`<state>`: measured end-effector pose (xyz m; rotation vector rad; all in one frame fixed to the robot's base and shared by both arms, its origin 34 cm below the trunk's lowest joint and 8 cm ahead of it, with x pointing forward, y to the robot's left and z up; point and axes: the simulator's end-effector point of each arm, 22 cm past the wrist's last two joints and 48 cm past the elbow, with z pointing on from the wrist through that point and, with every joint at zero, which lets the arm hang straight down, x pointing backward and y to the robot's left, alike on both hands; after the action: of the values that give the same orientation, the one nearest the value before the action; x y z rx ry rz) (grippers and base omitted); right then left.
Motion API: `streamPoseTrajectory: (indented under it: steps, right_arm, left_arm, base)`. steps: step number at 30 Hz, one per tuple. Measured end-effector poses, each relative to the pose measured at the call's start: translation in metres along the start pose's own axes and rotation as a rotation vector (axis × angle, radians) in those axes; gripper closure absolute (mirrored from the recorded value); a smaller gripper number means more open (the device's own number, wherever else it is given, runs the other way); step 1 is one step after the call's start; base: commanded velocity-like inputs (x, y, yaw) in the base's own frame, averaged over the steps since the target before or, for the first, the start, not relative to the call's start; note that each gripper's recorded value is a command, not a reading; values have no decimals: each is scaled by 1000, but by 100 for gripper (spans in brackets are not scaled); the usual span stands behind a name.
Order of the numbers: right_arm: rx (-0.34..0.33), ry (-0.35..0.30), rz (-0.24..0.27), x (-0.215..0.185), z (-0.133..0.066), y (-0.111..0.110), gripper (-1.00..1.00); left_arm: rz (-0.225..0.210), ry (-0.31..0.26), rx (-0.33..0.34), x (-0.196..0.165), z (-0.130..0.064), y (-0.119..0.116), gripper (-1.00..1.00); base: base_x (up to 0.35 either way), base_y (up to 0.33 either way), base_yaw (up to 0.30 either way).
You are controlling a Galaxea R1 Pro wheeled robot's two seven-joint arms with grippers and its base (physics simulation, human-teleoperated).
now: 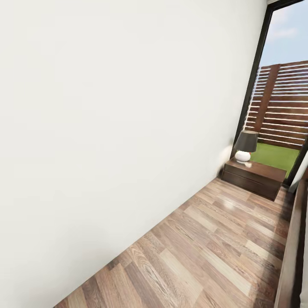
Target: In the bedroom, move the book from the bed onto either nightstand, and place the two sandals side by side next to the bed.
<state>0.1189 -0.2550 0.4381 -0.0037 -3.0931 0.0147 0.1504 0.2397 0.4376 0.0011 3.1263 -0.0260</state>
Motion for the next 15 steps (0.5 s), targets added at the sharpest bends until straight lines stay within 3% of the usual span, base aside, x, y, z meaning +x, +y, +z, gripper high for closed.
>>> streamPoseTrajectory:
  steps: [15]
  right_arm:
    - [2,1,0,0,0,0,-100]
  left_arm:
    - [0,0,0,0,0,0,-100]
  base:
    - [0,0,33]
